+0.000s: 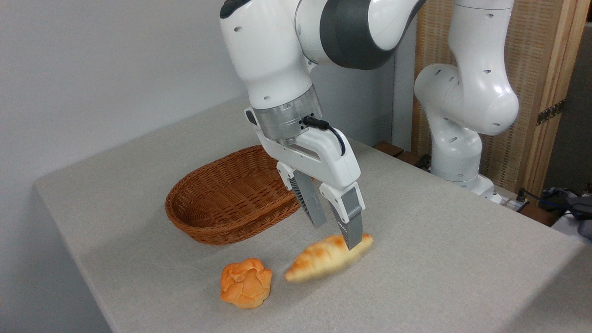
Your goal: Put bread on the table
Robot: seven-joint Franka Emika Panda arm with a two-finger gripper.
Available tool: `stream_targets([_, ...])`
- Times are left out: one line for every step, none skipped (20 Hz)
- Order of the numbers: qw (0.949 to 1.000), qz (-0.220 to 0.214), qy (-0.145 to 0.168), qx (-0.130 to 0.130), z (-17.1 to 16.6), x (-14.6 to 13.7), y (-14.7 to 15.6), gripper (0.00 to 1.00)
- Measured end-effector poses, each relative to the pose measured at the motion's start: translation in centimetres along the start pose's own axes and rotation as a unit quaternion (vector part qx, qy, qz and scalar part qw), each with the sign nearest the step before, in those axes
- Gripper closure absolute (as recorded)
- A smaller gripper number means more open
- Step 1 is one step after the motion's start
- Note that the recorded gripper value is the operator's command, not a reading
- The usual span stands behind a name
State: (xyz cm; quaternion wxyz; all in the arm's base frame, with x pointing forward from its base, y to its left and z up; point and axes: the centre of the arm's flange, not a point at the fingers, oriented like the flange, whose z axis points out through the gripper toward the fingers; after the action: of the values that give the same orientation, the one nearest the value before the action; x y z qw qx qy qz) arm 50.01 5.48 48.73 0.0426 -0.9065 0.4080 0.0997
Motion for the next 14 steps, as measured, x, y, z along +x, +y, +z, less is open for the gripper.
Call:
stream_targets([1.0,0.0,-0.001,-0.001,0.0,0.0,0.0,0.0])
stream_targets([1.0,0.0,-0.001,-0.001,0.0,0.0,0.0,0.0])
stream_targets([1.0,0.0,-0.001,-0.001,0.0,0.0,0.0,0.0])
stream_targets([1.0,0.0,-0.001,-0.001,0.0,0.0,0.0,0.0])
stream_targets([1.0,0.001,-0.001,0.0,0.0,0.1,0.1,0.0])
stream_targets([1.0,0.003,-0.001,0.0,0.0,0.2,0.2,0.0])
stream_targets([1.0,0.005,0.0,0.001,-0.1,0.4,0.3,0.0])
stream_targets([1.0,0.006,0.001,0.002,-0.3,0.5,0.3,0.0])
stream_targets([1.0,0.006,0.002,0.005,-0.6,0.6,0.3,0.0])
stream_targets([0.9999,0.004,0.005,0.008,-0.9,0.6,0.3,0.0])
stream_targets([0.9999,0.001,0.01,0.013,-1.7,1.0,0.4,0.0])
stream_targets([0.9996,-0.009,0.021,0.019,-2.9,1.7,0.8,0.0])
stream_targets([0.9988,-0.02,0.037,0.024,-4.4,2.8,1.5,0.0])
stream_targets([0.9977,-0.029,0.053,0.03,-6.1,3.9,2.2,0.0])
